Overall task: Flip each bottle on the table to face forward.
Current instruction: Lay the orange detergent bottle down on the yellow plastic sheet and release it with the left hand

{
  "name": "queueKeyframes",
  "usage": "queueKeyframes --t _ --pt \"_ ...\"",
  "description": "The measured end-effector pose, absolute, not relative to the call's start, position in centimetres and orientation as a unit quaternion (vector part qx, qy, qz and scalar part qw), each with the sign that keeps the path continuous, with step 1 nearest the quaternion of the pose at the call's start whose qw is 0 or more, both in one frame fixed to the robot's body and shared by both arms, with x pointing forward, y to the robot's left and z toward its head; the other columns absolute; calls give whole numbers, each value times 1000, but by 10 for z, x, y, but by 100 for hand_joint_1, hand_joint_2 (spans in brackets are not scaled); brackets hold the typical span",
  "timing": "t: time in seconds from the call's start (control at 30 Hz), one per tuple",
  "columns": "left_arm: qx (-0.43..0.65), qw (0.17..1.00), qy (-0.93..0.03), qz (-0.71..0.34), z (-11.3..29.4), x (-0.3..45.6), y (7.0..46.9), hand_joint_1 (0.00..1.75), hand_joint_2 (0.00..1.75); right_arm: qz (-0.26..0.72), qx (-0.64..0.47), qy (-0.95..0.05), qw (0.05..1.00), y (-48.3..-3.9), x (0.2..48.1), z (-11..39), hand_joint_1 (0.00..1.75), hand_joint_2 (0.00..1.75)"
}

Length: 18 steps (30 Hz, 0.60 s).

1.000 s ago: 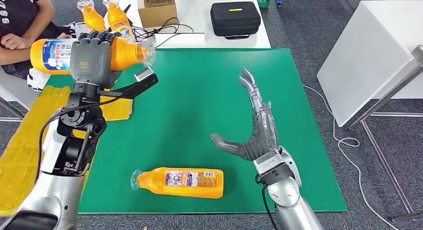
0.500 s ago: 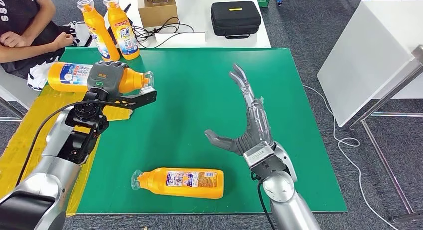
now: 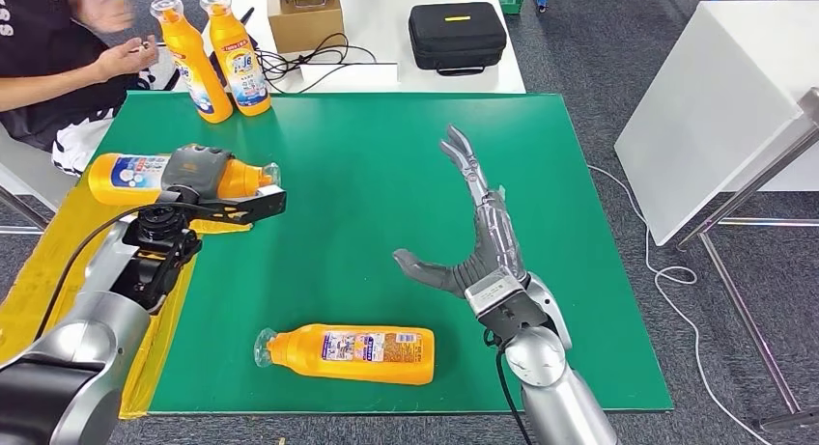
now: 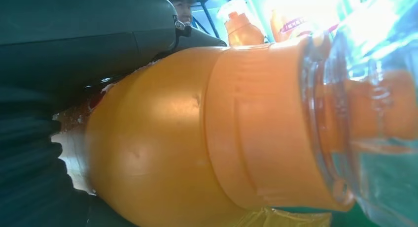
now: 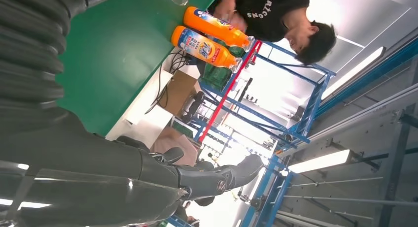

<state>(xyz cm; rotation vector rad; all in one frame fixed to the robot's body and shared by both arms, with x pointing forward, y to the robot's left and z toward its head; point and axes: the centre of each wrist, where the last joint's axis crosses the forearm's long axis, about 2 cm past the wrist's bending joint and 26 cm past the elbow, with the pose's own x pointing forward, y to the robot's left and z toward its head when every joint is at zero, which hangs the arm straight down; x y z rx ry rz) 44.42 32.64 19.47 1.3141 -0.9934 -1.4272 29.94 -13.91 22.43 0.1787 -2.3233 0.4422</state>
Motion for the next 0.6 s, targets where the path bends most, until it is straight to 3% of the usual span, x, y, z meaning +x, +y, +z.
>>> queueKeyframes --t 0.27,0.6 --pt "524 475 -395 -587 191 445 330 175 175 174 70 -907 378 -139 300 224 0 175" --pt "466 550 -369 -587 164 438 357 175 175 179 69 -900 391 -139 301 222 0 175"
